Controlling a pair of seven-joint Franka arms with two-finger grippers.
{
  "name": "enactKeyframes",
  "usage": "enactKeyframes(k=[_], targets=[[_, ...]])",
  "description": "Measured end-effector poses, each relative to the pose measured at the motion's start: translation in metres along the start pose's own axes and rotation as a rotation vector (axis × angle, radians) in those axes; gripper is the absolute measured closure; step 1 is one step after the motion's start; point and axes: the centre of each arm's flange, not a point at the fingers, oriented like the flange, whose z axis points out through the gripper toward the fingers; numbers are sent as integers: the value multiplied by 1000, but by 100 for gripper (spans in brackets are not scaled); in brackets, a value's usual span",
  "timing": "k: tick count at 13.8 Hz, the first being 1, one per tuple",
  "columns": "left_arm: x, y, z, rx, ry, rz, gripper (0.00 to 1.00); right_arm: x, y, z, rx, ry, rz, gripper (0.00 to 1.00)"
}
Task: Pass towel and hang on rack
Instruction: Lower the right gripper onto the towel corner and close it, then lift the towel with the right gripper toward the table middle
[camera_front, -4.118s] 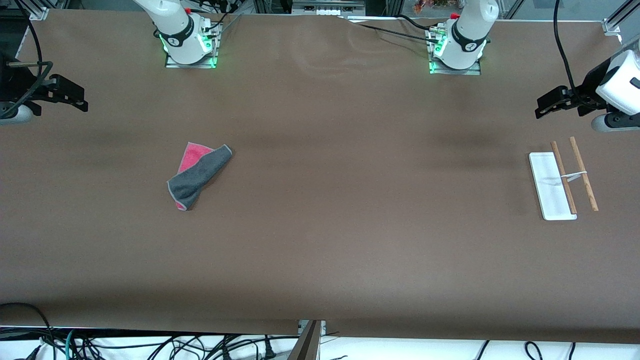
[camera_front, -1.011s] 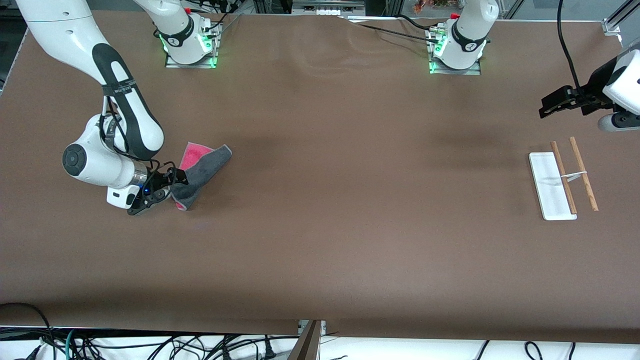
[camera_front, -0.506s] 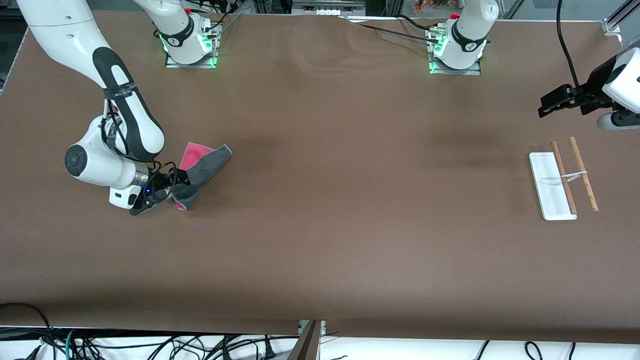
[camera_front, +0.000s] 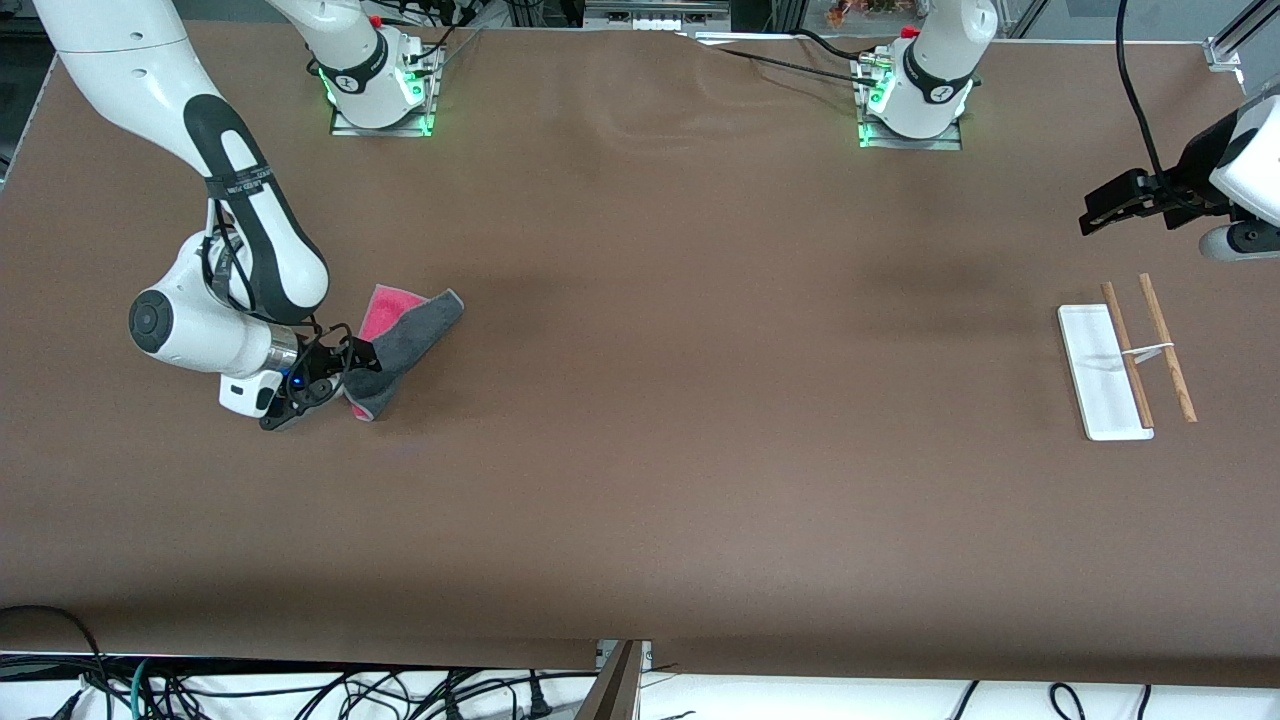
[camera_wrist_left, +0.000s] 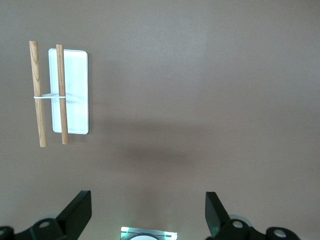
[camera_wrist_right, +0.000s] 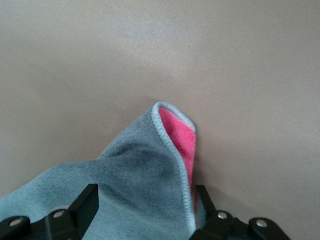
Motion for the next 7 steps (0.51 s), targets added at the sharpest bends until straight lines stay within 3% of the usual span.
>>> enactKeyframes(k=[3,7], targets=[[0,0,0,0,-1,0,0,-3,-1,2,31,-12,11,26],[0,0,0,0,-1,0,0,-11,6,0,51,-39,27,33]])
